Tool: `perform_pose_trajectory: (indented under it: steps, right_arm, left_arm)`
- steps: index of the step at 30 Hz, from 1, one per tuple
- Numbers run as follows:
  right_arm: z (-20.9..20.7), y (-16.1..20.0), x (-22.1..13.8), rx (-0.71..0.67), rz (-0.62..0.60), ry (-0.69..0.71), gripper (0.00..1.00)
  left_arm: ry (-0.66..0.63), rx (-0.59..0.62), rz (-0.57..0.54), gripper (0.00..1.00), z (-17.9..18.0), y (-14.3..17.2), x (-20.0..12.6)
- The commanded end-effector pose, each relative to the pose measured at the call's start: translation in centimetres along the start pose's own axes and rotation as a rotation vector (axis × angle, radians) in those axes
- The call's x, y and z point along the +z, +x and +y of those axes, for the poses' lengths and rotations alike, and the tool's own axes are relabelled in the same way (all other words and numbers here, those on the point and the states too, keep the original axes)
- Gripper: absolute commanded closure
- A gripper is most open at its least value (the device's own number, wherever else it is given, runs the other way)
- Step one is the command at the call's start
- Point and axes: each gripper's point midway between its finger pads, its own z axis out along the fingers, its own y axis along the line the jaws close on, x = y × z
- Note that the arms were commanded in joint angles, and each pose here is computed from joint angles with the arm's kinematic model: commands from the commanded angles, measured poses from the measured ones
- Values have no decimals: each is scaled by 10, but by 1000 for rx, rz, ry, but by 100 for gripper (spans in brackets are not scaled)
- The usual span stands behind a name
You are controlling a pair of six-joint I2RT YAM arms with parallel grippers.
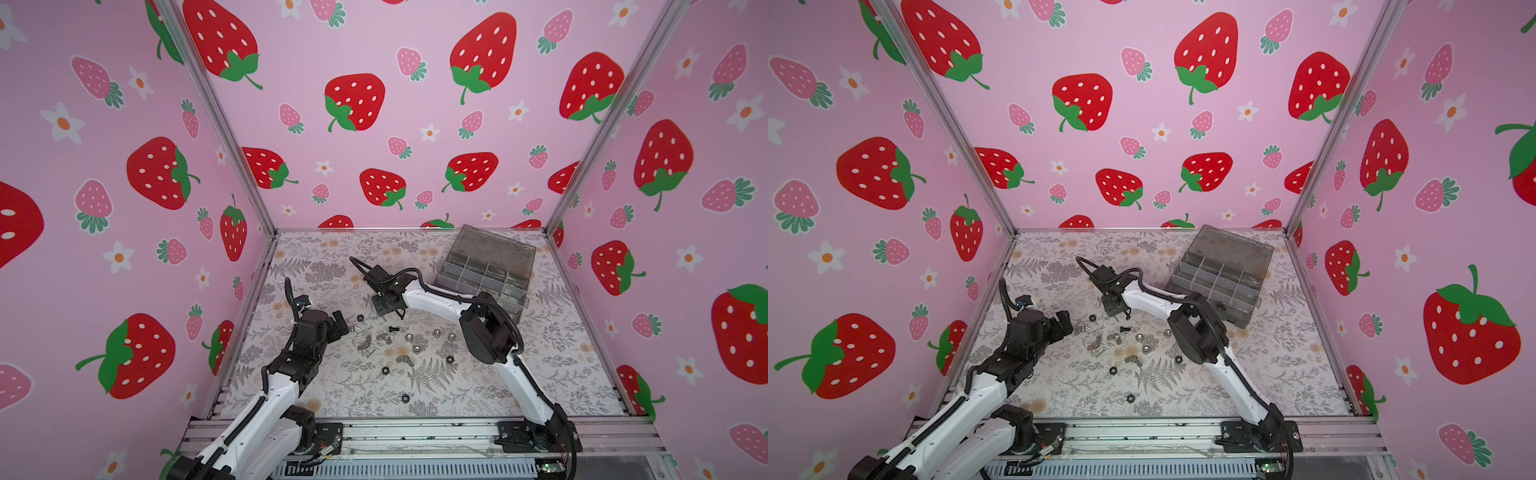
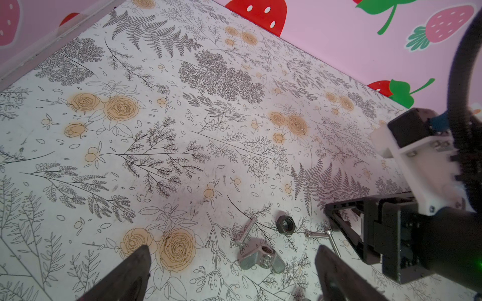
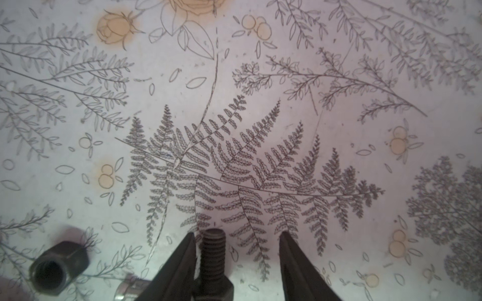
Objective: Sort the screws and nuts into containers
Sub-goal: Pick up the screw from the center of the table.
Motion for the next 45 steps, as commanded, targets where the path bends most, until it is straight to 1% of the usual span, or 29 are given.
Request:
perform_pose_trajectory:
  steps: [1,3,9,13,16,20,24,31,42,45]
  right_arm:
    - [0,10,-2,-16,39,16,52]
    - [0,14,-1,-22,49,10,56]
    - [1,20,-1,-34,71,-2,62]
    - [2,22,0,-46,77,-6,62]
    - [0,24,-2,-56,87,0,59]
    - [-2,33,2,-79,108,5,57]
    - [-3,41,5,-101,129,14,56]
    - [0,46,4,-102,137,-6,61]
    - [1,55,-1,-107,143,-11,61]
    - [-1,58,3,-110,149,0,63]
  left_arm:
    - [-27,-17,-6,1,6,0,-1]
    - [-27,-16,-7,1,6,0,-1]
    - [-22,-13,-11,1,3,-3,-1]
    - [-19,-15,0,1,2,-2,1]
    - [-15,-17,11,1,1,1,2]
    - [-19,-21,12,1,3,2,1]
    - [-22,-27,5,1,5,3,1]
    - [-23,-21,8,1,4,2,2]
    - [-23,-20,20,1,3,5,5]
    - [-19,-20,21,1,2,4,5]
